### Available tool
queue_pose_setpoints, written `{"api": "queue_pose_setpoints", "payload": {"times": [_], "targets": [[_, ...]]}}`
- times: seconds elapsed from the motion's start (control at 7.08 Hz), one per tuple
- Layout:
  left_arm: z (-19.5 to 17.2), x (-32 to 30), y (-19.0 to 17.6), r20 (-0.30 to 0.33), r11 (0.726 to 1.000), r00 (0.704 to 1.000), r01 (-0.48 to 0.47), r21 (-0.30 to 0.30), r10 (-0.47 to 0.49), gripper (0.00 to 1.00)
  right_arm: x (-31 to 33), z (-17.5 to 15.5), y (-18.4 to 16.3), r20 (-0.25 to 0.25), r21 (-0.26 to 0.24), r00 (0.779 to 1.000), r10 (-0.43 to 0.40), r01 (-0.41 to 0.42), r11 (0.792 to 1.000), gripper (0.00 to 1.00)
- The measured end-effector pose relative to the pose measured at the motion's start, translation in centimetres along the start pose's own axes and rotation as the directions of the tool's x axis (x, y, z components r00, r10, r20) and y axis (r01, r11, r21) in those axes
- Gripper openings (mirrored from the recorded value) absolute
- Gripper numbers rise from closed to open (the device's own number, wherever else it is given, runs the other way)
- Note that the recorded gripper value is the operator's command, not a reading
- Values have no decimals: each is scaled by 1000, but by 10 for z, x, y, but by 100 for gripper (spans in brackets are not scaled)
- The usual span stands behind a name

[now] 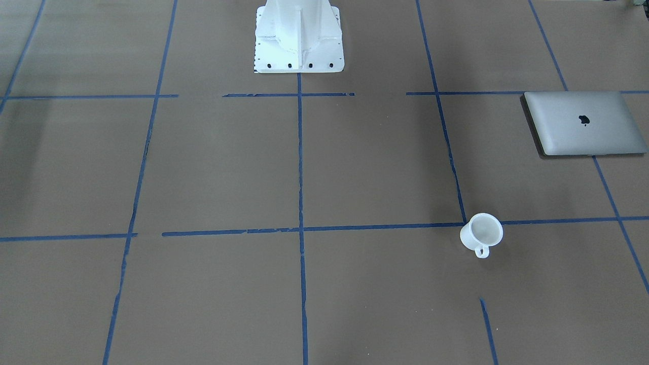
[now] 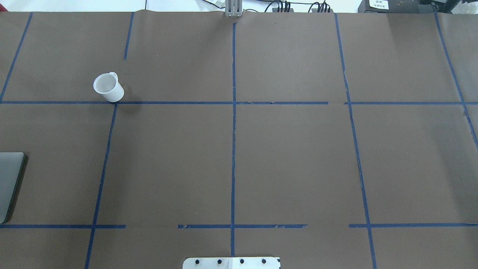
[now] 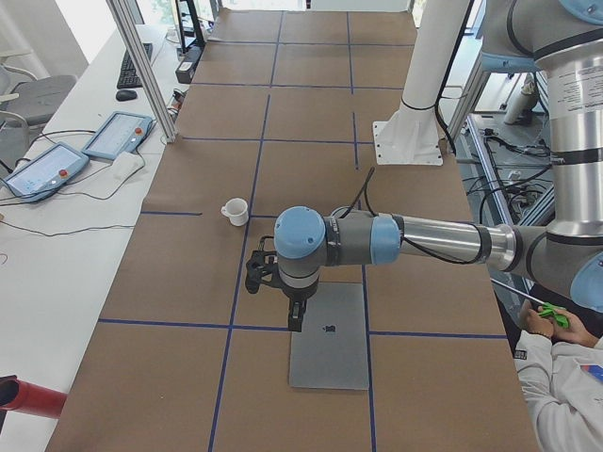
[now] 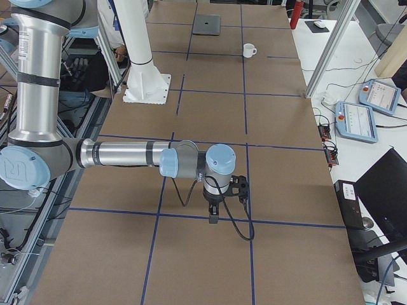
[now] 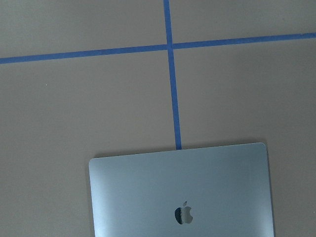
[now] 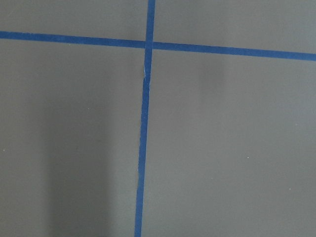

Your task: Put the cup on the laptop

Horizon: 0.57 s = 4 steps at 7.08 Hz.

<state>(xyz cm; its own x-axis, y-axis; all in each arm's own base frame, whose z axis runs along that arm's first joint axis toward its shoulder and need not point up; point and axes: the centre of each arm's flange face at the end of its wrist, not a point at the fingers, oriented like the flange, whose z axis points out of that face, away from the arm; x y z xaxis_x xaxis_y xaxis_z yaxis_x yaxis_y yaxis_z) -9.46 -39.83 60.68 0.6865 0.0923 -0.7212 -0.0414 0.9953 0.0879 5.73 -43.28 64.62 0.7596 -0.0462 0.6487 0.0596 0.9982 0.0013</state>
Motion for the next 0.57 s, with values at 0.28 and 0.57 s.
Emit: {"api": "queue_pose_setpoints", "payload": {"times": [0.28, 0.57], "targets": [[-4, 4, -3, 0, 1000, 1000, 0, 4, 0, 100, 0, 0, 0, 0, -1, 1000, 0, 0, 1000, 100], [-14, 14, -4, 8, 1000, 1000, -20, 24, 20, 100, 0, 0, 0, 0, -1, 1000, 1, -1, 1000, 100]]}}
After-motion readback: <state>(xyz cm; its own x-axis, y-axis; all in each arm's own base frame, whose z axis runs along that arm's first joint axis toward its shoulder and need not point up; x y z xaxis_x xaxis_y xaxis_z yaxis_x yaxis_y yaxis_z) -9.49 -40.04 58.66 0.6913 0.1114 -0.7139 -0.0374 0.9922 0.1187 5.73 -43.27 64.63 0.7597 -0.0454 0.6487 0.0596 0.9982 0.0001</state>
